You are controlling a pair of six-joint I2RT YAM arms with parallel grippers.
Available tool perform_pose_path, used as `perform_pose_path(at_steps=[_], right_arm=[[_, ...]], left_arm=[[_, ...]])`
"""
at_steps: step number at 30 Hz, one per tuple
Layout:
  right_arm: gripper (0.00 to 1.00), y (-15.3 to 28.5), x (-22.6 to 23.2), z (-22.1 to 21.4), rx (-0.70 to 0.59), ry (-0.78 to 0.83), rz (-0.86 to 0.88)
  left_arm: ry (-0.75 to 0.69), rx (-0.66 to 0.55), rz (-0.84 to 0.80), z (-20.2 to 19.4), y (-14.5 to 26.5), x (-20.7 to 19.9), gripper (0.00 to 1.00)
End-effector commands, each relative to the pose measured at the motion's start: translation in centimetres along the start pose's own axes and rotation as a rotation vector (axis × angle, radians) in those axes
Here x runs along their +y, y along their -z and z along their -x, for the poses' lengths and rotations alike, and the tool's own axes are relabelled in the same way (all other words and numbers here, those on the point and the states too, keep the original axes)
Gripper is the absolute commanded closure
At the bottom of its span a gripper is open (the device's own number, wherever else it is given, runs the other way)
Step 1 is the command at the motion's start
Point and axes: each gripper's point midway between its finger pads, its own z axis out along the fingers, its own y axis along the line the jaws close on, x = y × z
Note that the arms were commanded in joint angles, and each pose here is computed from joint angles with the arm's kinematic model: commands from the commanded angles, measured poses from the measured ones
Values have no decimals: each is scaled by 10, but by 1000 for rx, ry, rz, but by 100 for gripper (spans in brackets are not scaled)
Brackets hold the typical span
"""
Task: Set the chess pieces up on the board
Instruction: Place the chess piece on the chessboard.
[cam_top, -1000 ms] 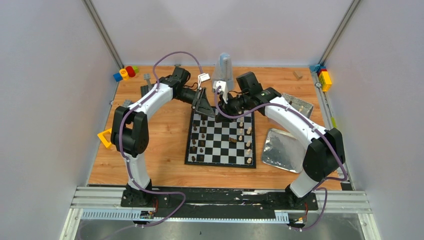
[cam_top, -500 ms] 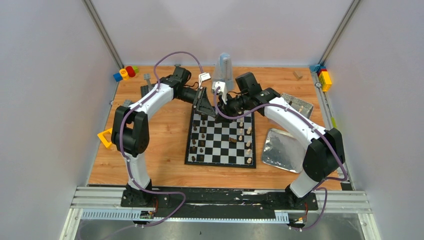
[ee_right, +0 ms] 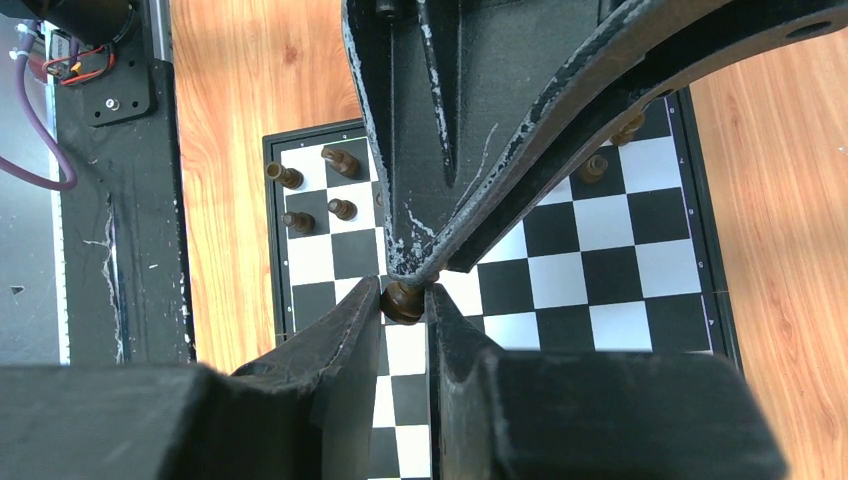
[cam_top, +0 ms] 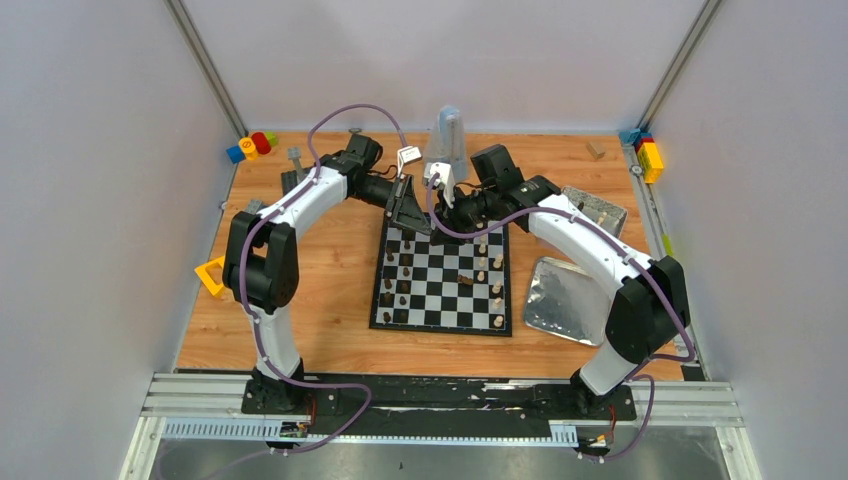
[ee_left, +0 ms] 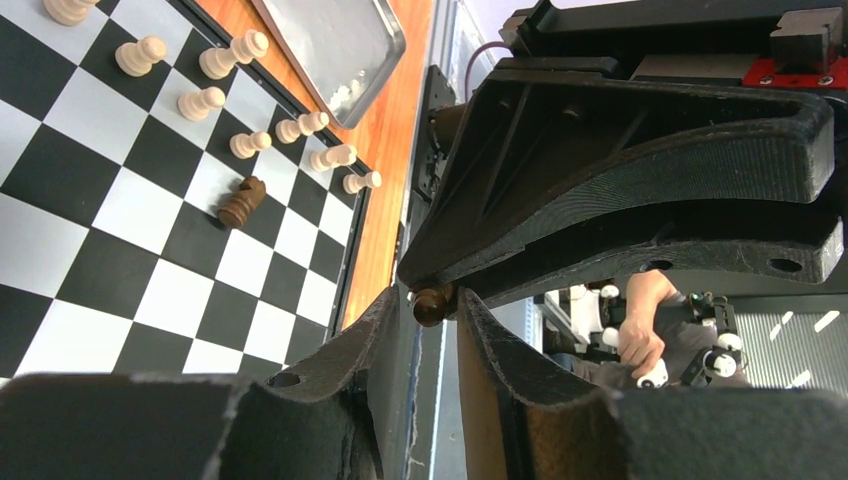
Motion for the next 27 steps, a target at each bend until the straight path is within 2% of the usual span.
perform_pose_path(at_steps=[1,15,21,25,27], right_arm=[[100,3,-1,16,-42,42,-15],[100,-2,-2,14,-32,44,-17],[100,-3,-6,10,-19,37,-38],[92,-2,-8,8,-11,39,-59],[83,0,-11,6,-1,41,-83]], left_arm=[[-35,2,-40,4,-1,-11,66],[-31,14,-58,3,-5,-14,75],[-23,19,-63,1,-6,-15,83],[-28,20,-65,0,-6,-17,95],[-31,20,-55,0,-5,-17,100]])
